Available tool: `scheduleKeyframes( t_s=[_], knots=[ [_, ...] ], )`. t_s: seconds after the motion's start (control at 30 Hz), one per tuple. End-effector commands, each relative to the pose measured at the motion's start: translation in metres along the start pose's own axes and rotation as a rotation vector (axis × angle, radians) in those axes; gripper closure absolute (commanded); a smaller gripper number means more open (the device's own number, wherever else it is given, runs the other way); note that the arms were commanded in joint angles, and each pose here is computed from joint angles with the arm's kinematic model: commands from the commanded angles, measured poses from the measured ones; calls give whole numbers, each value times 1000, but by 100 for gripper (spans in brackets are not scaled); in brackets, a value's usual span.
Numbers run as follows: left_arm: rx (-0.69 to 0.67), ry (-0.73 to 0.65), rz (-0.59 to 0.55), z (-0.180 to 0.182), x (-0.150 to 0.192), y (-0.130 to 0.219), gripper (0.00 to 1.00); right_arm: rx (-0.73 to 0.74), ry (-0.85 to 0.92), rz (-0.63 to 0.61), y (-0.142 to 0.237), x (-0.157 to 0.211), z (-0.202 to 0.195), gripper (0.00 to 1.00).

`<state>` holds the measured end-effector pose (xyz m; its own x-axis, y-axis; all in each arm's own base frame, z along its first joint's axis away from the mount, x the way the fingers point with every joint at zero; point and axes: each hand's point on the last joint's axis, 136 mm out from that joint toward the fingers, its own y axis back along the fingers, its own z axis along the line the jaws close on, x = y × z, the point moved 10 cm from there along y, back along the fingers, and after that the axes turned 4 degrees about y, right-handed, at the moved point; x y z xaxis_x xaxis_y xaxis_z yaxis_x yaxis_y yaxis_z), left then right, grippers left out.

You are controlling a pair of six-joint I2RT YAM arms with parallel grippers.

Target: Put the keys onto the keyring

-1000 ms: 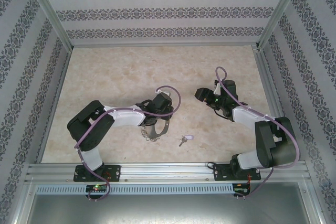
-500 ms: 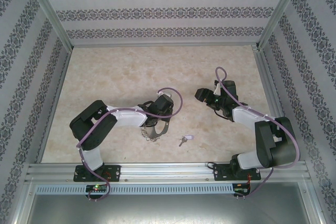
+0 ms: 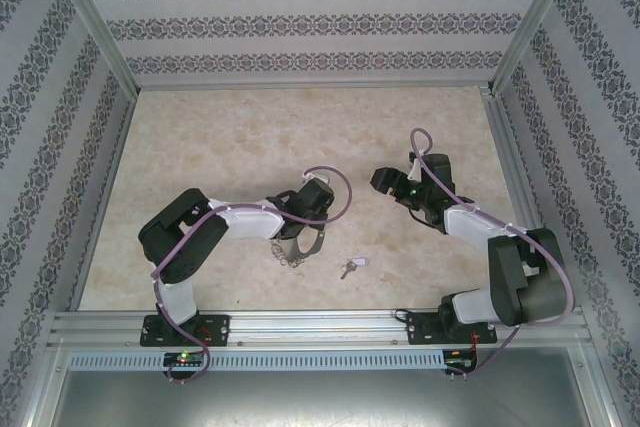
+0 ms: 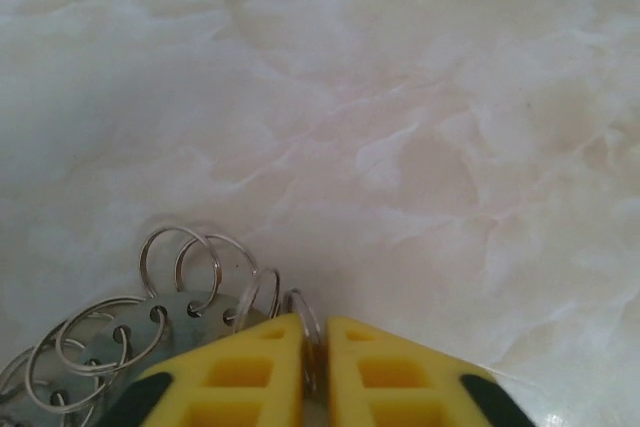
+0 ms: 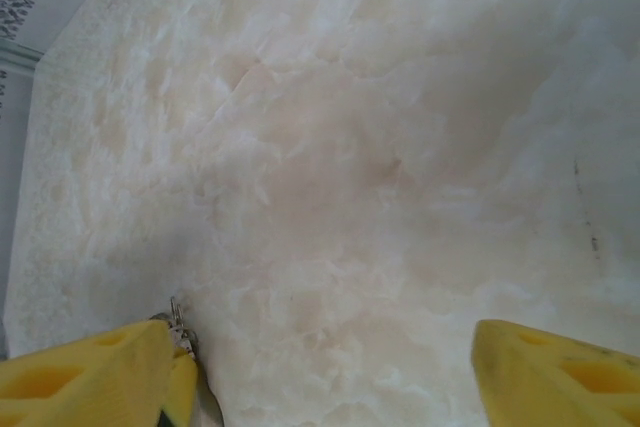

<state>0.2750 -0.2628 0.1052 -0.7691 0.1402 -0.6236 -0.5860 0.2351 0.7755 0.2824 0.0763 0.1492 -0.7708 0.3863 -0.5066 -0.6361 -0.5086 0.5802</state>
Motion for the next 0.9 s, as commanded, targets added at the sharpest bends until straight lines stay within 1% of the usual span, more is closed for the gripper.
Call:
scheduleKeyframes(
  t_s=[0.0,0.1,0.23,0.27,0.33,0.37,0.4,0.53,0.63,0.67,0.77,0.87],
  knots=[
    [-10,-147,6,-8,-7,8,91,36,87,-62,10,-5,5,3],
    [-31,-222,13,-8,-16,16,91,68,88,-100,15,-8,5,2],
    [-35,-288,47,-9,-25,28,89,77,74,-111,13,-14,5,2],
    [-18,-303,51,-9,-26,30,88,67,73,-109,11,-15,5,2],
    [5,-315,33,-7,-28,35,91,25,76,-98,8,-16,6,2],
    [30,-319,25,-4,-29,37,94,-1,80,-88,7,-17,7,2],
    [53,-316,9,-1,-30,40,100,-33,93,-74,6,-18,8,5],
    [168,-321,-43,9,-34,50,100,-140,141,-38,2,-23,17,16],
    [258,-348,-47,16,-35,53,100,-200,182,-28,2,-26,23,22],
    [310,-359,-53,17,-35,56,100,-225,199,-23,2,-27,26,24],
    [434,-366,-84,22,-38,66,100,-298,257,-17,4,-28,35,27],
    [534,-350,-75,27,-47,76,100,-372,315,-5,8,-26,45,30]
  ],
)
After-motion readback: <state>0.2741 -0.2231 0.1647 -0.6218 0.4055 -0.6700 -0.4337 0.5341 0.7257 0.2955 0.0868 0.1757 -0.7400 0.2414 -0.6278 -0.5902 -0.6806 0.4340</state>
